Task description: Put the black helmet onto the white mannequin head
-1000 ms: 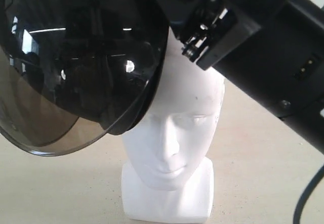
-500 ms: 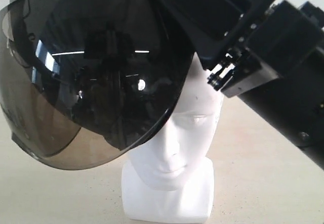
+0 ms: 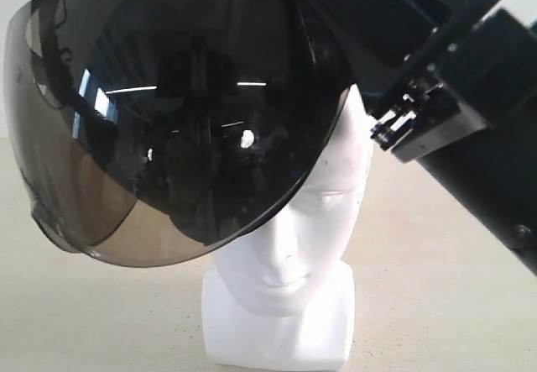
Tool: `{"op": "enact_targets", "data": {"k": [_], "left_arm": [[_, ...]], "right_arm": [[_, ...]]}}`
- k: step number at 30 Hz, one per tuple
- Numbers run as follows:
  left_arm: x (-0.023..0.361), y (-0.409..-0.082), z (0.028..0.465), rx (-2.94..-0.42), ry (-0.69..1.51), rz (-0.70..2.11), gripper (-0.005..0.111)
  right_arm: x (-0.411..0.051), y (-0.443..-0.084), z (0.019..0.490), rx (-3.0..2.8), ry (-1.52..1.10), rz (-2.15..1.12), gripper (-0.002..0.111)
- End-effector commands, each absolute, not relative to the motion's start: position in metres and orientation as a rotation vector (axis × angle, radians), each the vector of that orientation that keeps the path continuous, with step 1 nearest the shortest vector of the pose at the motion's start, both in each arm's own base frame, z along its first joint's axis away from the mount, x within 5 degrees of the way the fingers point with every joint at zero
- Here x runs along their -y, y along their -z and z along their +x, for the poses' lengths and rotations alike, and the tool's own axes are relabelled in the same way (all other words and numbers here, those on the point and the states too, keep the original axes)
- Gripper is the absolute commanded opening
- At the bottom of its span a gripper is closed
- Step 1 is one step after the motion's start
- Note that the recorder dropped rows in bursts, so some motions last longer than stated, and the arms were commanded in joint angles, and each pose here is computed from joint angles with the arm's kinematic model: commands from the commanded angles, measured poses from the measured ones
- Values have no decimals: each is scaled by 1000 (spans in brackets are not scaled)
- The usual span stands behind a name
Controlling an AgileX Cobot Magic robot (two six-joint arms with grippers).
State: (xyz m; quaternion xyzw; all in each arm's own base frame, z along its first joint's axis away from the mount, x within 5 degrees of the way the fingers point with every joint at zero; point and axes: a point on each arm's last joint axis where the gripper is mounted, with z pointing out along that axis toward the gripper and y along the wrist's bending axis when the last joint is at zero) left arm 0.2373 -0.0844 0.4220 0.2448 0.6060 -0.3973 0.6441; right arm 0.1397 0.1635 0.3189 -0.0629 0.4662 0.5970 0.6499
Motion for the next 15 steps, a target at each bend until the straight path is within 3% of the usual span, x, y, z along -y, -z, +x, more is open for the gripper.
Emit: {"op": "enact_targets", "data": {"k": [1,15], "left_arm": [[111,-390,242,-1483,894,782,4],[145,-369,250,-1537,927,837,4]], "right_arm": [[-151,-321,149,-1035,-1196,-60,0],[-140,-294,148,-1141,-1164,13,0]]}}
